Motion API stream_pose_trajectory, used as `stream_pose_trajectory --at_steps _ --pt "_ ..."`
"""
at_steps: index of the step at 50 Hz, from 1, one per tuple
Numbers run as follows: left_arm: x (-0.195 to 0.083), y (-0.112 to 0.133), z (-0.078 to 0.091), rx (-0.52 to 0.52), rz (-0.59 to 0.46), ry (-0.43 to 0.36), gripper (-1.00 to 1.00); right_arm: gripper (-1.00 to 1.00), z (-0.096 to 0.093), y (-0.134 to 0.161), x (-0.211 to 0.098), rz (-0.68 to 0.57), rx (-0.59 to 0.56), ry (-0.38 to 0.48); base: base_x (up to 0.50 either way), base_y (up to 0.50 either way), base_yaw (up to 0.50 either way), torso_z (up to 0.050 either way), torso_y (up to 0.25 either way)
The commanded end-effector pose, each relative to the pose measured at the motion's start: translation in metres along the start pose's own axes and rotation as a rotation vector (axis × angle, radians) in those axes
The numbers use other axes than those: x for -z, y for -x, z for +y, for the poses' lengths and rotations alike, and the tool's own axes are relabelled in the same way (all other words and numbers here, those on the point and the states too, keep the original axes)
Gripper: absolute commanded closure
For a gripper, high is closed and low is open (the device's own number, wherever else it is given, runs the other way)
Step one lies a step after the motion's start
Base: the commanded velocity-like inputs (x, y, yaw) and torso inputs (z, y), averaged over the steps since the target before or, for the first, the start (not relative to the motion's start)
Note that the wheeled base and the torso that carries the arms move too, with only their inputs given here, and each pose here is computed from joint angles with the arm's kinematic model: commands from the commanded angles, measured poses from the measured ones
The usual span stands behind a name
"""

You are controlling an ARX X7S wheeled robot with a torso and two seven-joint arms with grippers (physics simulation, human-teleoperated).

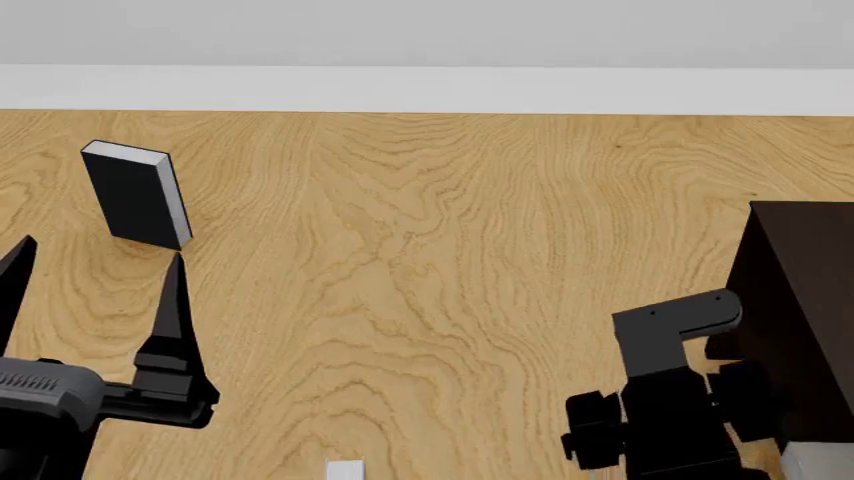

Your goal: Pick up the book on the right and place it on the cabinet shelf.

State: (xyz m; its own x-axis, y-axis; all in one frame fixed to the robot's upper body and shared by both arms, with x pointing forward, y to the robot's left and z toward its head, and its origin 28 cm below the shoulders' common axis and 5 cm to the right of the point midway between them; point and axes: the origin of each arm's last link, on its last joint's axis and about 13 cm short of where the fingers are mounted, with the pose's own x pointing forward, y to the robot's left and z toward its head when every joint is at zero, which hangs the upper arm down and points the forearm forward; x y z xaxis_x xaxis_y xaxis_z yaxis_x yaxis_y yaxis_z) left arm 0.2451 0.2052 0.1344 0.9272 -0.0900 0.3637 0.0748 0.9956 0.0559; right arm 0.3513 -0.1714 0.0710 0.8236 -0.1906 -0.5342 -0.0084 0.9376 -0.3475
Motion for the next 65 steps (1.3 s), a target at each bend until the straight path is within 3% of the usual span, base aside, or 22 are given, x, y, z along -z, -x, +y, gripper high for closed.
stream_pose_trajectory --at_steps 1,26,57,65 --pt "-0.001 0.0 0.001 0.0 -0.001 0.004 -1.0 -1.0 0.003 0.019 -0.006 -0.074 -0.02 -0.04 0.0 0.0 0.0 0.0 0.0" --pt "-0.002 0.001 0.001 -0.003 -0.008 0.006 -1.0 -1.0 0.012 0.069 -0.014 -0.316 -0.017 -0.187 0.0 0.0 0.0 0.0 0.0" --pt "-0.014 0.009 -0.002 -0.001 -0.055 0.014 -1.0 -1.0 0.012 0.146 -0.029 -0.526 0.01 -0.172 0.0 0.0 0.0 0.0 0.0" --pt "-0.017 0.009 -0.001 -0.004 -0.063 0.025 -1.0 -1.0 0.012 0.15 -0.03 -0.553 0.008 -0.177 0.0 0.0 0.0 0.0 0.0"
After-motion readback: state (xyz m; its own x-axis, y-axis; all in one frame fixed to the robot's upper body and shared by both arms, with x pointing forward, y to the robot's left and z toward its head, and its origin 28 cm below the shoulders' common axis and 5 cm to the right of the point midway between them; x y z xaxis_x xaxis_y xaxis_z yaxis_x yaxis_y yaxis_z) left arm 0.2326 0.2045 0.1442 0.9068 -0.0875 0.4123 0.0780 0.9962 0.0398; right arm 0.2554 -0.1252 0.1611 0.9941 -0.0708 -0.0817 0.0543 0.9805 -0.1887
